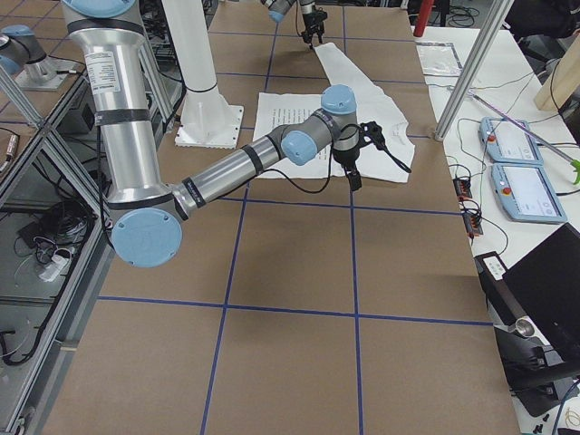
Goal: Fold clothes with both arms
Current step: 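Grasp the cuff of the other sleeve with the left gripper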
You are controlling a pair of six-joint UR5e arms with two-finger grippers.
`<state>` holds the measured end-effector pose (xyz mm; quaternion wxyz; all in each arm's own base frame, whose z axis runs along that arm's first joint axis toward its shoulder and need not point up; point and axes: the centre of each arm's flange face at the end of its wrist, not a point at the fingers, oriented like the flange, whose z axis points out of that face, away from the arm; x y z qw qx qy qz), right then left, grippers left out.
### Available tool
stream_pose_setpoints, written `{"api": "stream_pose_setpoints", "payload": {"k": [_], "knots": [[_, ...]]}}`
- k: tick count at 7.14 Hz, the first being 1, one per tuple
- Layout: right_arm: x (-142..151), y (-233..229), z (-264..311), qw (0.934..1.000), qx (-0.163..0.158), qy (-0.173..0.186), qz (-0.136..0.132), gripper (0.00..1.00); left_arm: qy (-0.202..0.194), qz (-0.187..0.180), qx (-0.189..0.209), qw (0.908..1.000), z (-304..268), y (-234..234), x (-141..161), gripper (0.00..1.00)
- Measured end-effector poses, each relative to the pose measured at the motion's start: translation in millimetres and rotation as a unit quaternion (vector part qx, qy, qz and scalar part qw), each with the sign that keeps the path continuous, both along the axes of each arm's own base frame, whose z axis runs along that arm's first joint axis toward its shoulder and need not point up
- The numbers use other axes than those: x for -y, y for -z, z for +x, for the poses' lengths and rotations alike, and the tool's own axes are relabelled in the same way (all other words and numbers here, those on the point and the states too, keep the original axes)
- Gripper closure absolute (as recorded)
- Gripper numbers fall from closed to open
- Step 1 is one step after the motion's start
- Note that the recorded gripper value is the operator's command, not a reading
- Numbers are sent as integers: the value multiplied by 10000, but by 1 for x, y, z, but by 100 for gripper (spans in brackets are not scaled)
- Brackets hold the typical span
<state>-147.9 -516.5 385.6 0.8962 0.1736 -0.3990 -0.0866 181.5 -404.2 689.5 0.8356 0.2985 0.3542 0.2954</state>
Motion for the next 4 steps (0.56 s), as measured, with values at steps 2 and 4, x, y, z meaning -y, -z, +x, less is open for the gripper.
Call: {"api": "stream_pose_setpoints", "payload": {"k": [2, 4], "knots": [[0, 0, 0, 10000, -2, -2, -7, 0, -29, 6, -10, 10000, 3, 1, 0, 29], [0, -1, 0, 10000, -5, -2, -14, 0, -60, 10, -14, 10000, 6, 2, -1, 35]]}}
